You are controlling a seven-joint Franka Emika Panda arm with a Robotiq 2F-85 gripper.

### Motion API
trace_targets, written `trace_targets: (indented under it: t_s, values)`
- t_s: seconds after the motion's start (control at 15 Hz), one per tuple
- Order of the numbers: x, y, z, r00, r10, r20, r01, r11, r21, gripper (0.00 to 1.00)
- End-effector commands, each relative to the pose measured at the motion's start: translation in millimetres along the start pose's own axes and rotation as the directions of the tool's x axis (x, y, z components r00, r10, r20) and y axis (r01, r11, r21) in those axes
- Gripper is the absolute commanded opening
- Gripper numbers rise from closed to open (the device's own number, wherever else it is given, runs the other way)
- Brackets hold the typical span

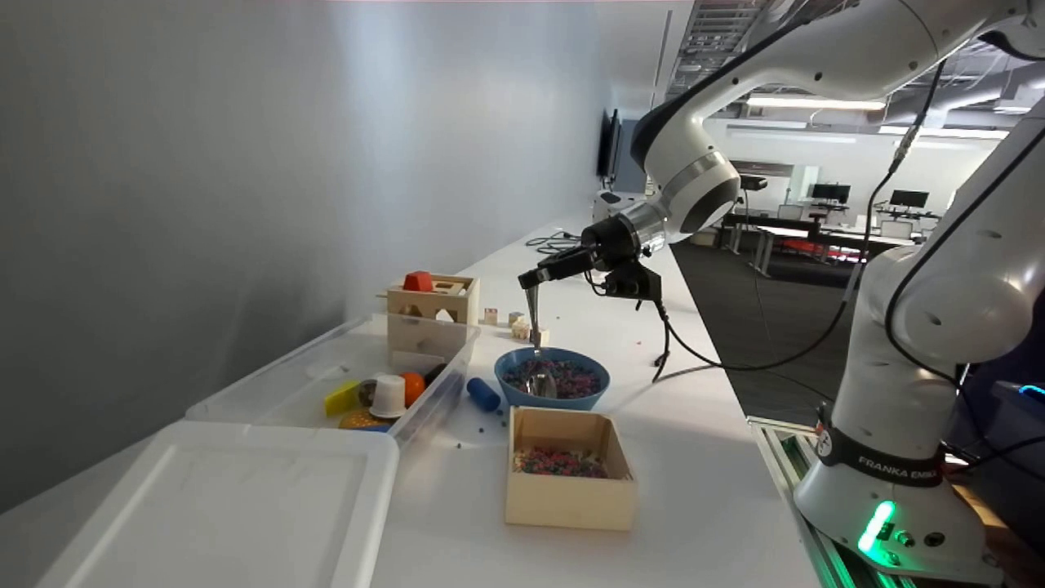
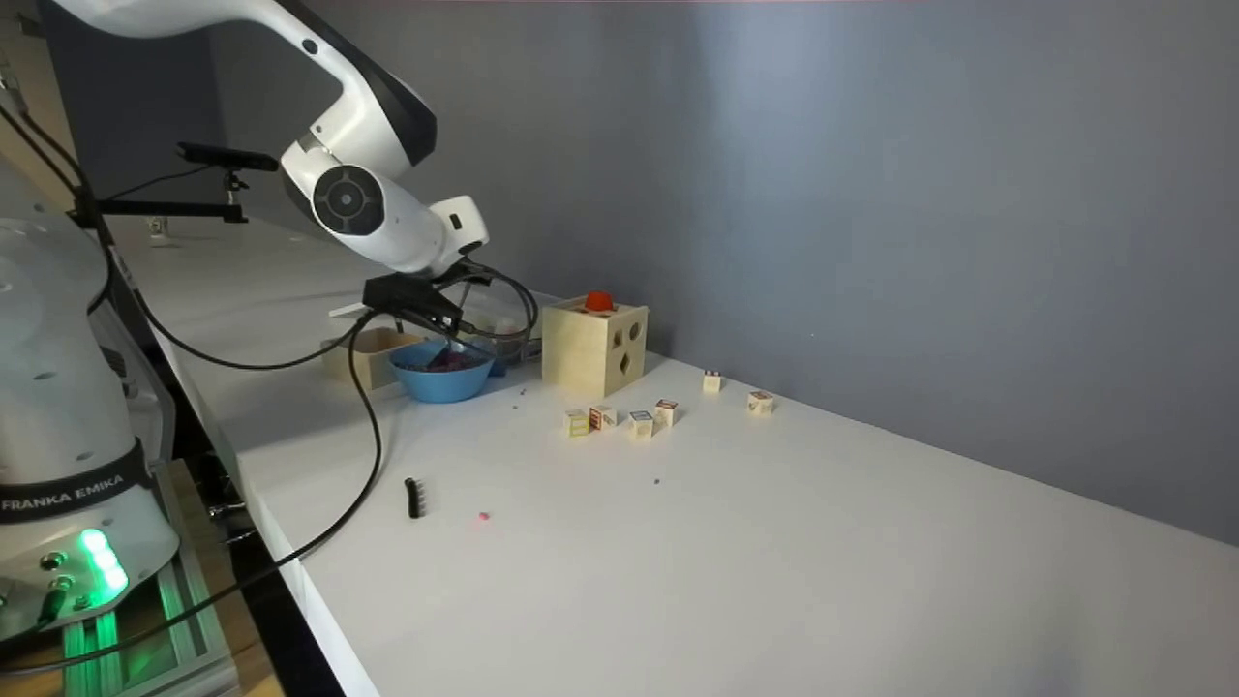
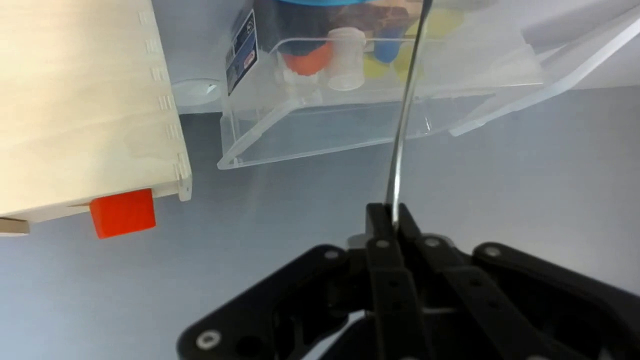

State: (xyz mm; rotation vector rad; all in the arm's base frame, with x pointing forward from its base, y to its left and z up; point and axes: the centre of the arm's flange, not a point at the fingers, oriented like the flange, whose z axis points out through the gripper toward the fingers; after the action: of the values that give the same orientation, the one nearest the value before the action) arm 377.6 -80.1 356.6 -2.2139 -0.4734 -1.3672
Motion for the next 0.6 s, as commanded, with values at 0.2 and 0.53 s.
trace_targets:
  t_s: [0.2, 0.53]
  values:
    - [2.5, 4.4, -37.4, 0.997, -0.062, -0.045, 0.053, 0.983, -0.176, 0.01]
    - [23.9, -3.6, -61.7, 0.989, -0.078, -0.126, 0.06, 0.988, -0.139, 0.01]
